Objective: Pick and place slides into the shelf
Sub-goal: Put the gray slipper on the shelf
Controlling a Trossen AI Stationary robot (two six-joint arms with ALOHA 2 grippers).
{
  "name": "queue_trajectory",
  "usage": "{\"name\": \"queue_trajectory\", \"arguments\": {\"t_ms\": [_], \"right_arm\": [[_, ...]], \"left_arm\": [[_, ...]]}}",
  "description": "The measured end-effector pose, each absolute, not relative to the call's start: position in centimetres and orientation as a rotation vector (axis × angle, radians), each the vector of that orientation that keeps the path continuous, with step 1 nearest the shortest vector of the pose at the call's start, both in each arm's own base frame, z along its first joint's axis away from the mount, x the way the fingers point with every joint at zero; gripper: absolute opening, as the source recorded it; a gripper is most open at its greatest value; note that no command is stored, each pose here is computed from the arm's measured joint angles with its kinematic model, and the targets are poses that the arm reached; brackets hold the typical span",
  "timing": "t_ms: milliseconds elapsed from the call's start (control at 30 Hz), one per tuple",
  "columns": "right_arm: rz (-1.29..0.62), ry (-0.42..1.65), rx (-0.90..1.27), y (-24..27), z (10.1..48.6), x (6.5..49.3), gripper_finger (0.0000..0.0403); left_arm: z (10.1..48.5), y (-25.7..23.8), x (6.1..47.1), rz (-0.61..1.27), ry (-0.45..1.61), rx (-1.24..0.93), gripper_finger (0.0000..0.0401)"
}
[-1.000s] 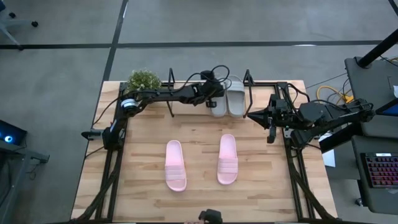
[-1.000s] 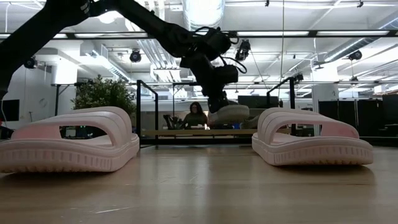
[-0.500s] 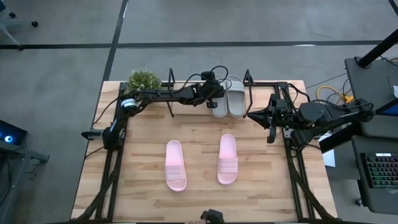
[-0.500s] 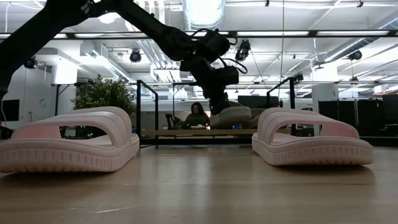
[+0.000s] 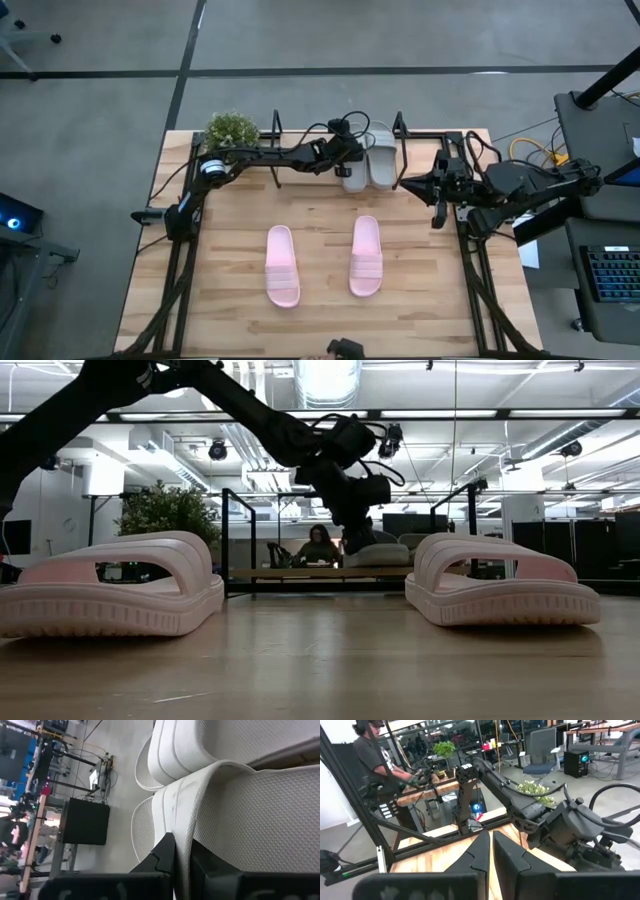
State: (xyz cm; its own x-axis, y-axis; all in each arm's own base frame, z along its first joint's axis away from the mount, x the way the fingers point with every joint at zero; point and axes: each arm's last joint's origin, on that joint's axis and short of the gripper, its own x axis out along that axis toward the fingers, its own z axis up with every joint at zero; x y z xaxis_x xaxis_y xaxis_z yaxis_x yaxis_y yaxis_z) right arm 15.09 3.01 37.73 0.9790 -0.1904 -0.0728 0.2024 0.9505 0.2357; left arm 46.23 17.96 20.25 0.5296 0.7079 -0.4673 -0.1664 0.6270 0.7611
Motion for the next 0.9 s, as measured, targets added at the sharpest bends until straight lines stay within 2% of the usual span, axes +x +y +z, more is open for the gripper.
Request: {"name": "queue_trajectory", "arguments": {"t_ms": [200,567,700,900], "right_arm": [[-0.199,0.045,0.246,2.97,37.81,14.94,0.0013],[-0.199,0.045,0.240,2.97,37.81,14.93,0.0013],[-0.199,0.045,0.240,2.97,37.81,14.93,0.0013],[-0.198,0.044,0.240,2.97,37.82,14.93,0.0013]], "left_arm": [[20.69,18.00,46.38,0.548,0.872,0.792,0.0000],[20.86,18.06,46.49,0.554,0.846,0.791,0.0007],[21.14,18.06,46.65,0.555,0.814,0.787,0.0042],[21.21,18.04,46.64,0.553,0.812,0.786,0.0118]]}}
